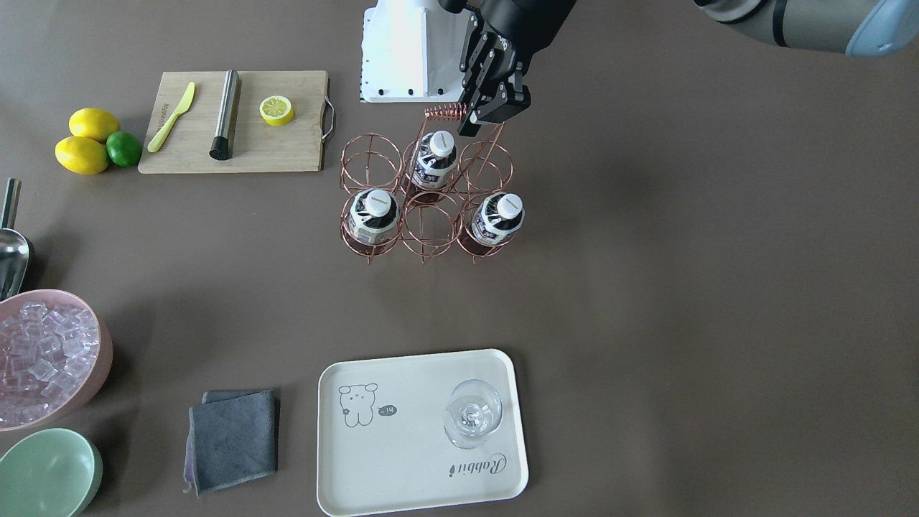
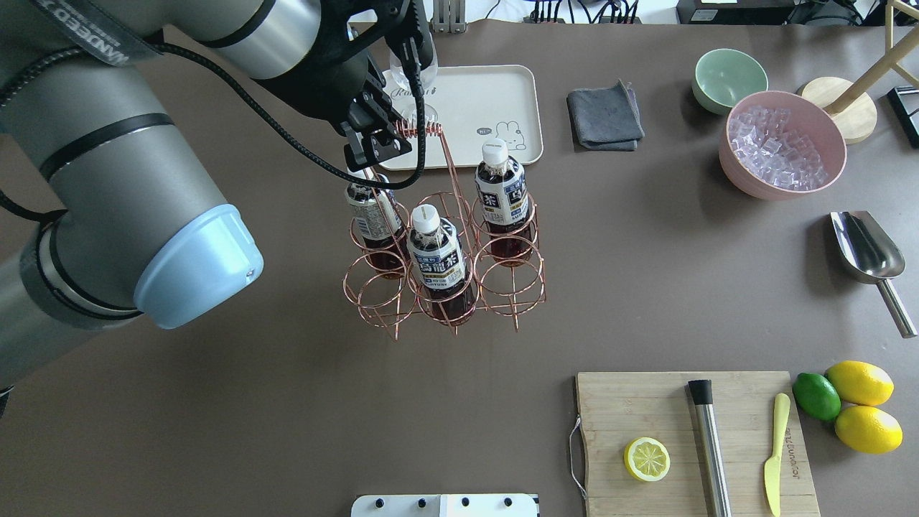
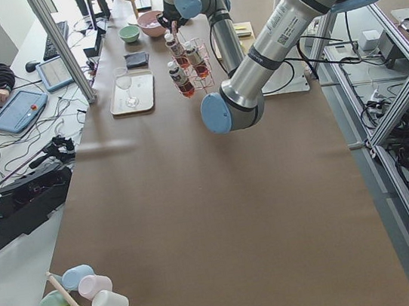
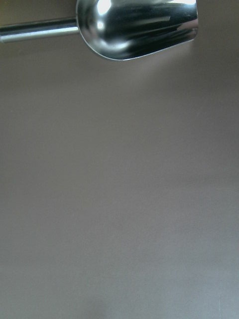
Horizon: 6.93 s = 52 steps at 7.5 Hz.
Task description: Take tea from basket to plate
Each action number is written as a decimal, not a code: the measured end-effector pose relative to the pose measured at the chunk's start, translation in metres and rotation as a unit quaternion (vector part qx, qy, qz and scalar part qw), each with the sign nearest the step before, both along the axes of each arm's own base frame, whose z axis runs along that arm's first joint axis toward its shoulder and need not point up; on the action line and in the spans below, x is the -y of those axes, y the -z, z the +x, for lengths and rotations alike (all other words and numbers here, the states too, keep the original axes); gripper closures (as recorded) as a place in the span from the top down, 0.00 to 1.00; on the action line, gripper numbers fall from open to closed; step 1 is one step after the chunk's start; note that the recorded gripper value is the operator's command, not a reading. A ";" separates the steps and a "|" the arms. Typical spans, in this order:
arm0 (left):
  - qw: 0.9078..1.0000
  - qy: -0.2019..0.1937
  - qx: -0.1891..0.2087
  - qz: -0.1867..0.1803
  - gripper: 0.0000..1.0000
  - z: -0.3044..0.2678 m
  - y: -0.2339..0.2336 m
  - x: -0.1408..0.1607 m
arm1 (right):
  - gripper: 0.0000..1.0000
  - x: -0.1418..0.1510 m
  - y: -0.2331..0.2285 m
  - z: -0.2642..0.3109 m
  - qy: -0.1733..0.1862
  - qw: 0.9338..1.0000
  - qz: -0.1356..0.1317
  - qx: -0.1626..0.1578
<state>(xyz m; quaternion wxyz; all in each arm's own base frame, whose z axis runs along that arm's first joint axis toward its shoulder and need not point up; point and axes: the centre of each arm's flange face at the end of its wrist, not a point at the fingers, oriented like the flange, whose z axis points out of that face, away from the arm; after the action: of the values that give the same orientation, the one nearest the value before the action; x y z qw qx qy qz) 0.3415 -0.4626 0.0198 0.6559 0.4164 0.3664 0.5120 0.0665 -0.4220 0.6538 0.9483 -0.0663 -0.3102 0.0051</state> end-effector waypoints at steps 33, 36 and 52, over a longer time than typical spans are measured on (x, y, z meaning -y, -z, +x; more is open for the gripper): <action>0.999 -0.011 -0.010 -0.036 0.00 0.068 -0.018 -0.033 | 0.99 0.102 0.441 -0.399 -0.103 0.963 -0.222 0.110; 0.999 -0.011 -0.008 -0.037 0.00 0.068 -0.023 -0.033 | 0.98 0.145 0.482 -0.465 -0.144 0.948 -0.241 0.150; 0.999 -0.014 -0.010 -0.034 0.00 0.063 -0.026 -0.036 | 0.00 0.171 0.605 -0.412 -0.172 0.931 -0.260 0.189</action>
<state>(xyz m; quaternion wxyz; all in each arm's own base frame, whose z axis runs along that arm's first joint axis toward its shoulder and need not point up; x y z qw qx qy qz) 0.4042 -0.4262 0.0462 0.6586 0.3935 0.3958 0.5048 -0.3451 -0.5931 0.0485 0.8066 -0.2557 -0.4779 0.2359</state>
